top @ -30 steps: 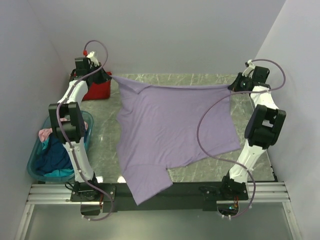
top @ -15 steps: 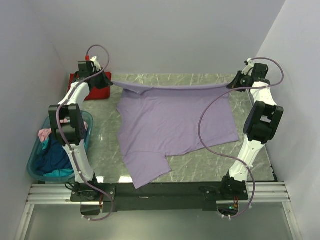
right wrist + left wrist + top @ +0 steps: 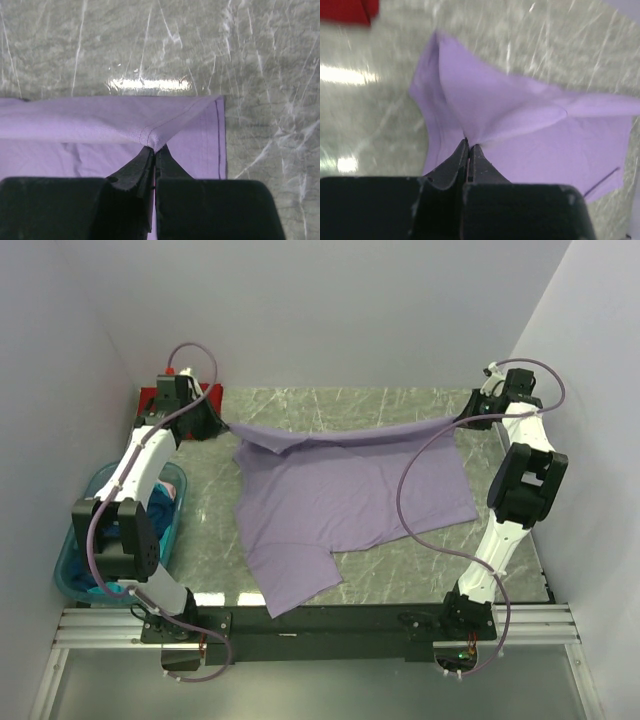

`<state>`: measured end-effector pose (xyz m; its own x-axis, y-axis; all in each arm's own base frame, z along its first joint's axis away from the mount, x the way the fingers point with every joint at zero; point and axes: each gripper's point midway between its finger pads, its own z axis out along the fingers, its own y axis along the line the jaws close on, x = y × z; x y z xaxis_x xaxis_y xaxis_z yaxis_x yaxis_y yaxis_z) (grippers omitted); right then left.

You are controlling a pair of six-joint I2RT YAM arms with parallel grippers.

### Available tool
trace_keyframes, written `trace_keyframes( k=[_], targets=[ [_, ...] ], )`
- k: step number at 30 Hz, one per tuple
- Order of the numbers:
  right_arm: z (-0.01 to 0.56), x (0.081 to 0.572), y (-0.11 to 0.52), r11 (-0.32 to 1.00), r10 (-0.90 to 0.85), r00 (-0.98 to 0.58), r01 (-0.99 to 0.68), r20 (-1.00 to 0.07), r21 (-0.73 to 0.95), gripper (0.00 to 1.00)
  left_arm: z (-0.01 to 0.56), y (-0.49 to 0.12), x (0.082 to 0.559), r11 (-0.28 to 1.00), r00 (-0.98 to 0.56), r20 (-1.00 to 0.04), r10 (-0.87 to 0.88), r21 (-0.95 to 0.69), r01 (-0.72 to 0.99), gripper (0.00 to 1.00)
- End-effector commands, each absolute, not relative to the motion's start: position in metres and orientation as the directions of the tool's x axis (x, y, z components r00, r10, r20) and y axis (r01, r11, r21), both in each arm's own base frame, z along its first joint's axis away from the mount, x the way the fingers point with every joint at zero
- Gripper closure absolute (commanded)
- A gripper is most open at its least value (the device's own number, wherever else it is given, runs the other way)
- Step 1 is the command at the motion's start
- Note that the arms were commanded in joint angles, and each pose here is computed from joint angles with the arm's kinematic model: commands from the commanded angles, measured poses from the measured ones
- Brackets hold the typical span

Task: Fold and stack the t-shirts
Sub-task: Fold the tshirt

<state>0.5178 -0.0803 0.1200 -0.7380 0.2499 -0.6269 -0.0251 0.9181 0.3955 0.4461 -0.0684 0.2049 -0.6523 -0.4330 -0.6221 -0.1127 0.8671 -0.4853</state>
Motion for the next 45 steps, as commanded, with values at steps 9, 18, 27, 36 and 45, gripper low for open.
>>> trace_keyframes(
  k=[9,18,27,36,45],
  targets=[
    [0.139,0.506,-0.110,0.956,0.187,-0.739,-0.014,-0.647,0.293,1.00,0.125,-0.090,0.380,0.851,-0.786,-0.412,-0.460,-0.458,-0.258,1.00],
    [0.124,0.514,-0.113,0.948,0.205,-0.771,0.003,-0.603,0.318,1.00,0.101,-0.097,0.382,0.841,-0.821,-0.333,-0.463,-0.456,-0.289,1.00],
    [0.116,0.512,-0.115,0.954,0.187,-0.790,0.003,-0.584,0.300,1.00,0.121,-0.110,0.386,0.817,-0.823,-0.333,-0.461,-0.521,-0.247,1.00],
    [0.104,0.494,-0.114,0.962,0.128,-0.832,-0.028,-0.539,0.272,0.60,0.102,-0.117,0.357,0.851,-0.900,-0.296,-0.321,-0.508,-0.136,0.60],
    [0.130,0.473,-0.104,0.972,0.031,-0.844,-0.099,-0.536,0.213,0.41,0.132,-0.105,0.366,0.894,-0.832,-0.506,-0.227,-0.448,0.028,0.52]
  ],
)
